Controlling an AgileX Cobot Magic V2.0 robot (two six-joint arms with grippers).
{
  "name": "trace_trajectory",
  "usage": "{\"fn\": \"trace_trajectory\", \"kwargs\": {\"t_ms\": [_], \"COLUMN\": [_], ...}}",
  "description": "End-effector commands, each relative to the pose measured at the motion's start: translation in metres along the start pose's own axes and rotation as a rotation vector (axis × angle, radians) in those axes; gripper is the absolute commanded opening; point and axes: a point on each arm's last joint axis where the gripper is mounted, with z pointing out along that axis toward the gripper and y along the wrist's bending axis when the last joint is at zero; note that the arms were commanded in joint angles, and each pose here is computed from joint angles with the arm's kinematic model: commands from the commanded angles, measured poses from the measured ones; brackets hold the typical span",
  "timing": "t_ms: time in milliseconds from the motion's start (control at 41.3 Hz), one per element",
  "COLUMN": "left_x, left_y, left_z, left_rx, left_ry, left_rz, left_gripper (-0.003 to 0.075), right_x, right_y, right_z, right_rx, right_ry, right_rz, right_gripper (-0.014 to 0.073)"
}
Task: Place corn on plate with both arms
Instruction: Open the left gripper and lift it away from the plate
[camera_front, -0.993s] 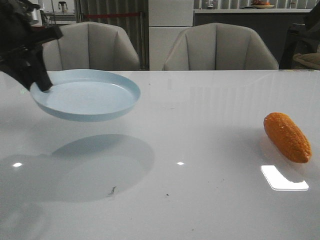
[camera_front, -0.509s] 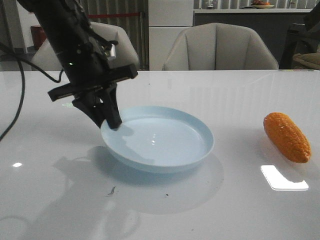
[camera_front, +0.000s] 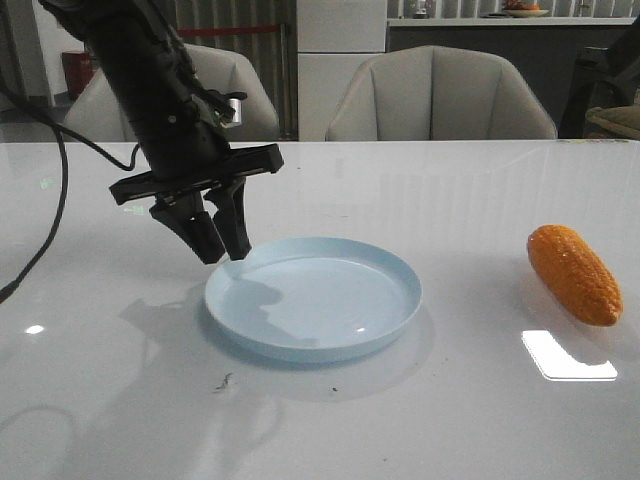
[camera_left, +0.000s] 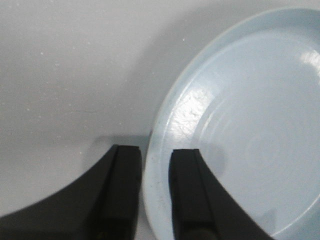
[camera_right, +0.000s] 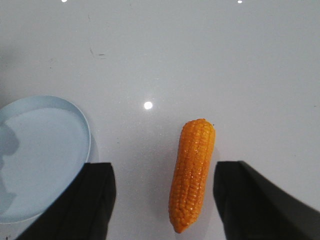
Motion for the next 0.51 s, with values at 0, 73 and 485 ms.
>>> {"fn": "trace_trajectory", "kwargs": {"t_ms": [0, 73, 485], "left_x": [-0.005, -0.003, -0.018], "left_y": [-0.015, -0.015, -0.018], "left_z": [-0.036, -0.036, -0.122], "left_rx": [0.009, 0.009, -0.236], "left_ry": [-0.094, -0.082, -0.329], "left_rz": [0.032, 0.033, 0.180], "left_gripper": [0.0392, 0.0408, 0.0403], "right_x": [-0.018, -0.019, -0.021], "right_y": [0.001, 0.000, 0.000], "right_z": [-0.010, -0.010, -0.010], "right_rx": [0.015, 0.018, 0.026], "right_ry": [-0.112, -0.118, -0.139], "right_rz": [0.001, 0.001, 0.001], "right_gripper": [0.0531, 0.0531, 0.0531]}}
